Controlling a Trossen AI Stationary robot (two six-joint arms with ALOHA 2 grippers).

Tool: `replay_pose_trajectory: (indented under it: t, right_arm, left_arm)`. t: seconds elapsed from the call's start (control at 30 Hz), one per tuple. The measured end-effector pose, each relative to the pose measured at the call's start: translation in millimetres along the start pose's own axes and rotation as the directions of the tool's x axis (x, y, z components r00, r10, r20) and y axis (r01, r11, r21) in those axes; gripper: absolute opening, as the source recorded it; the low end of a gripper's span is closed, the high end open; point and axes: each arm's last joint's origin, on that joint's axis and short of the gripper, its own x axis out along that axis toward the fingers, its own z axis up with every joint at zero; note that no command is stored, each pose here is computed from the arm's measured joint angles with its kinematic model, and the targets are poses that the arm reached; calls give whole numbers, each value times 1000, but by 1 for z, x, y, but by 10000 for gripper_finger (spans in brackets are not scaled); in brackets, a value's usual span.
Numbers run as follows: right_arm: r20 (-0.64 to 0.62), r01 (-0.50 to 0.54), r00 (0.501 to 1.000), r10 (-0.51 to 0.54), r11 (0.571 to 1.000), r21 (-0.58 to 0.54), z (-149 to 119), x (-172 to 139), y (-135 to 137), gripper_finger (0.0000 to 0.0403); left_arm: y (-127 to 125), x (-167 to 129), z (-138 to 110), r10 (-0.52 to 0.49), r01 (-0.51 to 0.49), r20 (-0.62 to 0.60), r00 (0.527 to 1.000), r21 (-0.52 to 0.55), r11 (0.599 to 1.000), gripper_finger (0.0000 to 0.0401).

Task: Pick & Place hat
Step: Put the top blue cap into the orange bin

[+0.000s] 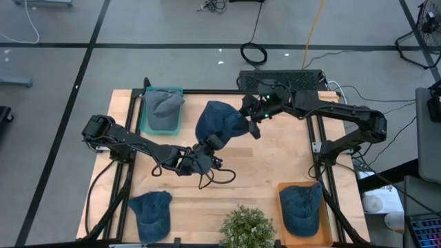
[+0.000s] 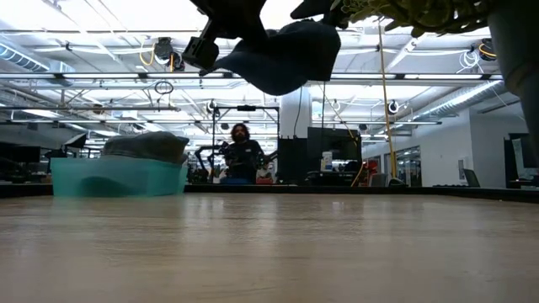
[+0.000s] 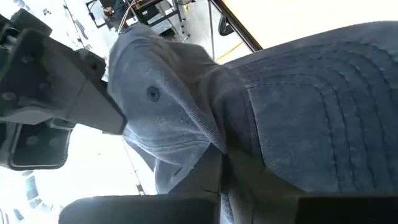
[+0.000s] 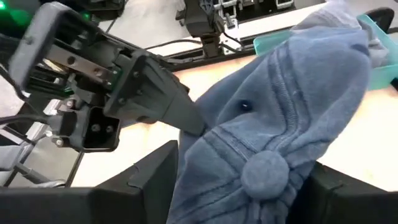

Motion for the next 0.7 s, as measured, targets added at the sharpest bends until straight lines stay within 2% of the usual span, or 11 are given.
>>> replay_pose_trajectory:
  t: [0.1,0.2,0.37,0.57,0.7]
  right_arm:
    - [0,-4,1000,4,1000,5,0,0,1,216]
    - [1,-3,1000,3,1000,21,0,0,1,193]
    - [7,-14,1000,14,1000,18,1,0,2,116]
    - [-4,-144,990,144,990,3,12,-9,8,17]
    - [-47,-148,988,146,989,-27,16,-14,13,12]
  left_arm:
    - [0,2,-1,-3,3,-6,1000,-4,1000,10]
    - [0,3,-2,-4,4,-9,1000,-5,1000,5]
    - [0,3,-2,-5,5,-8,1000,-3,1000,14]
    - [0,3,-2,-7,6,-5,1000,-40,999,11]
    - [-1,3,-2,-13,13,2,1000,-64,998,13]
